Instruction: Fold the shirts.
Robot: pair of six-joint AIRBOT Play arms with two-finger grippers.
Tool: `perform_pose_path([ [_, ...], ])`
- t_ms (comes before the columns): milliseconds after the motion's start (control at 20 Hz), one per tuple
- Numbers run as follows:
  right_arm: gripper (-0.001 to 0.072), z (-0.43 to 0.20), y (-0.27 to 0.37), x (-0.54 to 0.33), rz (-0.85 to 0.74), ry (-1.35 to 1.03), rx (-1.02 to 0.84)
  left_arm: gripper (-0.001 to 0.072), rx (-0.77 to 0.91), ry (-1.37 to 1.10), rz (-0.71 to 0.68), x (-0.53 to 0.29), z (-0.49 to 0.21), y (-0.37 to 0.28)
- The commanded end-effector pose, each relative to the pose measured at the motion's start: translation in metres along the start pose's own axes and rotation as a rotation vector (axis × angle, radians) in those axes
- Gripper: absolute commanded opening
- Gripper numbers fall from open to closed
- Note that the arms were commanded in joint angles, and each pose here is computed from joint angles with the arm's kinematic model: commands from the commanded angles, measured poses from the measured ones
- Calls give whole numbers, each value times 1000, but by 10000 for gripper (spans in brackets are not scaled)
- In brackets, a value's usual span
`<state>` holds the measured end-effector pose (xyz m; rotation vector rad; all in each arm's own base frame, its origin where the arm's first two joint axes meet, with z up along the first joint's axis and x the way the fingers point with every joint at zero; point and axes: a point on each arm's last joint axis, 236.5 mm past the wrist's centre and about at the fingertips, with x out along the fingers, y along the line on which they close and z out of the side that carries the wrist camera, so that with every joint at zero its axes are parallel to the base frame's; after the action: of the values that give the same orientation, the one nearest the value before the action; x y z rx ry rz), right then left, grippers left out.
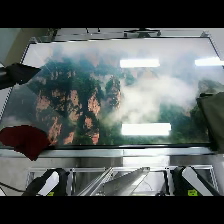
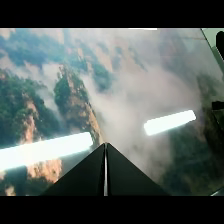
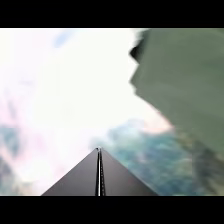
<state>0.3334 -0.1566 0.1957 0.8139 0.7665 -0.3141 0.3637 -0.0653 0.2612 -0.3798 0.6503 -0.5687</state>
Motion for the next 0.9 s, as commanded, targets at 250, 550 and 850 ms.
perform_pose_path([
  [250,16,-275,90,57,292,469,-493,14,-112,258,-139,30,-196,-49],
  [550,17,-311,92,64,329,521,-515,16,-143,295,-166,39,-255,-60],
  [850,17,-311,93,64,330,521,-514,13,-131,273,-164,37,-255,-61],
])
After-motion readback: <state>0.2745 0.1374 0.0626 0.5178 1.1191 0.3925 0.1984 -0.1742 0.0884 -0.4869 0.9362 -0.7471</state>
